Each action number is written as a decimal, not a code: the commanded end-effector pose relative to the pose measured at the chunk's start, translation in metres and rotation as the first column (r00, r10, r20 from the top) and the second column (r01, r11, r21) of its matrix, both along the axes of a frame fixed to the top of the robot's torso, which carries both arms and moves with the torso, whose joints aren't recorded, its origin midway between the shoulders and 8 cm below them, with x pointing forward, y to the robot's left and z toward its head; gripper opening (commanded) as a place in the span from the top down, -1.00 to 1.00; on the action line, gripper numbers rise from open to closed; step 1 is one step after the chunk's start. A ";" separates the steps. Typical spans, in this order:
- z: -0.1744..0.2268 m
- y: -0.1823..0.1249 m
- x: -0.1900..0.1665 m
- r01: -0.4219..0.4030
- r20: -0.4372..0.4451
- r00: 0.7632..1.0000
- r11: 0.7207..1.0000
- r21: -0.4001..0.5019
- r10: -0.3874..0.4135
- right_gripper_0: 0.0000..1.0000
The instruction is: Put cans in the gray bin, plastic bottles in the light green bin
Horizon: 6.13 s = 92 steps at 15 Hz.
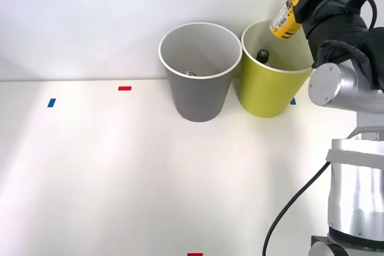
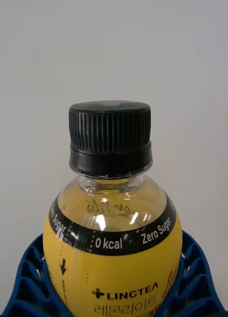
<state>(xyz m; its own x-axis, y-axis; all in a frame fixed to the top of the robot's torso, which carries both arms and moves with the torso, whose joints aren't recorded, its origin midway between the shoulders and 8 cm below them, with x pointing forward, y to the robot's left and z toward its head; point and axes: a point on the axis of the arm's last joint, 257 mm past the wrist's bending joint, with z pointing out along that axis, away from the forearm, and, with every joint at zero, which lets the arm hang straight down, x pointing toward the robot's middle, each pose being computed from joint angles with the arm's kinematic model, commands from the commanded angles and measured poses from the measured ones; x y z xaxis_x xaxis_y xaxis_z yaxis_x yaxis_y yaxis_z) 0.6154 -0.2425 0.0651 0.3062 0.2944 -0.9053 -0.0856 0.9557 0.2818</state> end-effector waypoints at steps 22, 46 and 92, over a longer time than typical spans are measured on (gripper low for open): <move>-0.011 -0.003 -0.043 0.027 0.133 0.991 1.000 0.011 -0.028 -0.56; -0.209 -0.018 -0.270 0.049 -0.169 0.982 0.978 -0.205 -0.085 -0.56; -0.330 0.025 -0.380 0.018 -0.290 0.950 0.952 -0.305 -0.111 -0.61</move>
<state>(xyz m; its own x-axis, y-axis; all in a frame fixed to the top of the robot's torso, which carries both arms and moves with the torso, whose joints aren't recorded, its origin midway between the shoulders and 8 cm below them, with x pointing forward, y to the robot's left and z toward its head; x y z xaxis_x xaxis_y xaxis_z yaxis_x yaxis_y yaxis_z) 0.2349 -0.2174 -0.2644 0.0155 -0.0113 -0.9998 0.0231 0.9997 -0.0110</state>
